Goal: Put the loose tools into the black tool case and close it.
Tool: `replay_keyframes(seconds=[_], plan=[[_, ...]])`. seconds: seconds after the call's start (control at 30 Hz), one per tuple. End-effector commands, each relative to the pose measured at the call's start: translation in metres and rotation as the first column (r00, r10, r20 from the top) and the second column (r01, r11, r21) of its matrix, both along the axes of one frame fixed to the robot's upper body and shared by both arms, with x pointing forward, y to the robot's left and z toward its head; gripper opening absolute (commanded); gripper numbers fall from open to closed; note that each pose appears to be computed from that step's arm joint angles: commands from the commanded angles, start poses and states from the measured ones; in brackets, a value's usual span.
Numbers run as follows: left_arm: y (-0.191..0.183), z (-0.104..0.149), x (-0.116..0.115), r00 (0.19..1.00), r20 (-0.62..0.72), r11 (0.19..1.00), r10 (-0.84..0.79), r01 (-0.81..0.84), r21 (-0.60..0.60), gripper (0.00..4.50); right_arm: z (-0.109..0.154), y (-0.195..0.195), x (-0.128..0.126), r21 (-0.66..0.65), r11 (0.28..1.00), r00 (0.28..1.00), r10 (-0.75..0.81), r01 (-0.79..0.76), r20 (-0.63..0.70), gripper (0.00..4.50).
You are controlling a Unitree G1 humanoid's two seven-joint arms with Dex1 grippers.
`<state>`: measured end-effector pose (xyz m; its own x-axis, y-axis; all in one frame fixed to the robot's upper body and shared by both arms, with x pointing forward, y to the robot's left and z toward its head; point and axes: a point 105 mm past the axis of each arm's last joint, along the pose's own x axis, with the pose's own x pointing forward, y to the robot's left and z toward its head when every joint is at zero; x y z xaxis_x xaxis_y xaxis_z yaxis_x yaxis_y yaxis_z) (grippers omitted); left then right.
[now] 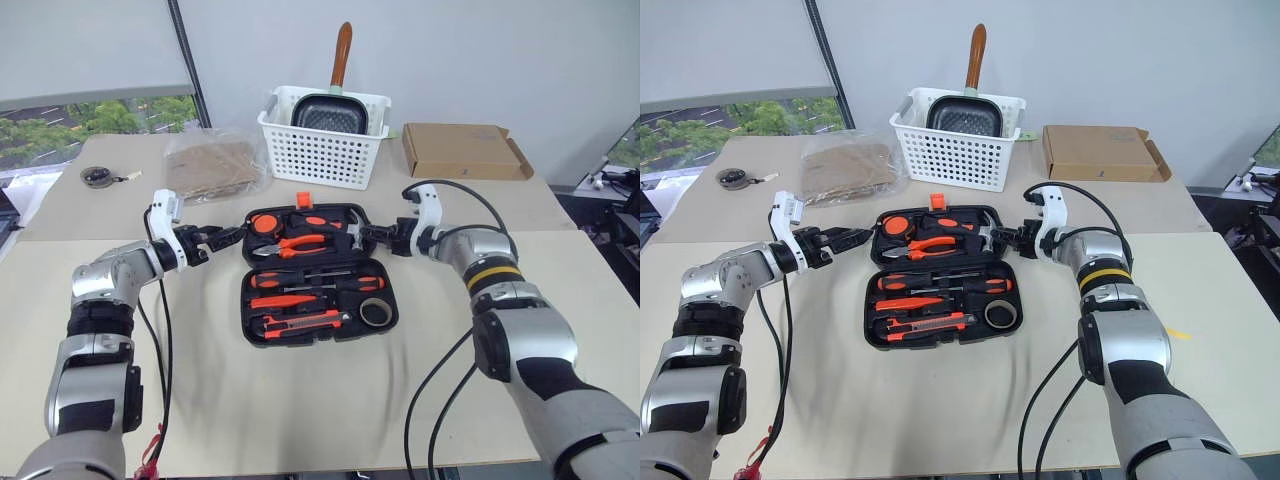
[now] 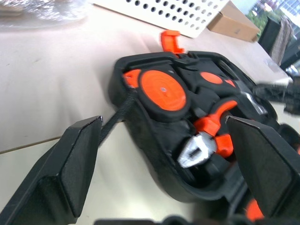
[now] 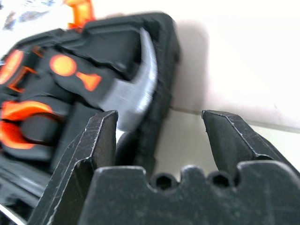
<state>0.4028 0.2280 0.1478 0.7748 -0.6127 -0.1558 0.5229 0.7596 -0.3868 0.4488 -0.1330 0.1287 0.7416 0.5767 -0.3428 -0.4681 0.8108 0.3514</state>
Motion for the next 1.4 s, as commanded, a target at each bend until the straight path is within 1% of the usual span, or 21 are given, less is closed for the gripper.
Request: replay_keyframes(seconds=[0.03,0.2,0.23,0.27,0.6,0.93,1.0,1.03,1.2,1.37,1.4], plan=[[0.002,0.017,0.004,0.999,0.04,1.0,0.006,-0.005,-0.03,4.5,0.028,0.006,0.007,0.041,0.999,0.997,0.006,-0.009,0.078,2.25],[0.004,0.017,0.003,1.0,0.022,0.998,0.009,-0.007,-0.058,4.5,0.026,0.007,0.006,0.043,0.999,0.997,0.017,-0.02,0.074,0.55],[0.004,0.016,0.002,1.0,0.016,0.998,0.004,-0.003,-0.062,4.5,0.025,0.007,0.006,0.042,0.999,0.997,0.018,-0.021,0.072,0.13],[0.003,0.015,0.001,1.0,0.01,0.998,-0.001,0.001,-0.064,4.5,0.025,0.007,0.006,0.041,0.999,0.997,0.019,-0.022,0.071,0.02],[-0.003,-0.001,0.0,0.998,-0.055,0.999,-0.019,0.016,-0.051,4.5,0.021,0.009,0.005,0.047,0.999,0.998,0.016,-0.019,0.06,0.02],[-0.002,-0.007,0.005,0.996,-0.089,0.997,0.014,-0.021,-0.078,4.5,0.02,0.009,0.005,0.048,0.999,0.998,0.016,-0.019,0.062,0.02],[-0.002,-0.008,0.006,0.995,-0.097,0.996,0.023,-0.032,-0.087,3.99,0.02,0.008,0.005,0.048,0.999,0.998,0.015,-0.018,0.063,0.0],[-0.002,-0.01,0.007,0.994,-0.101,0.995,0.032,-0.041,-0.086,3.83,0.019,0.008,0.005,0.047,0.999,0.998,0.015,-0.018,0.063,0.0],[-0.005,-0.016,0.01,0.993,-0.109,0.997,0.034,-0.04,-0.059,1.87,0.018,0.006,0.005,0.044,0.999,0.998,0.013,-0.016,0.064,0.0],[-0.012,-0.022,0.01,0.993,-0.119,0.999,0.01,-0.015,-0.044,0.07,0.02,0.002,0.005,0.044,0.999,0.998,0.004,-0.007,0.07,0.0],[-0.013,-0.023,0.01,0.993,-0.12,0.999,0.009,-0.014,-0.043,0.02,0.02,0.002,0.005,0.044,0.999,0.997,0.002,-0.005,0.071,0.0]])
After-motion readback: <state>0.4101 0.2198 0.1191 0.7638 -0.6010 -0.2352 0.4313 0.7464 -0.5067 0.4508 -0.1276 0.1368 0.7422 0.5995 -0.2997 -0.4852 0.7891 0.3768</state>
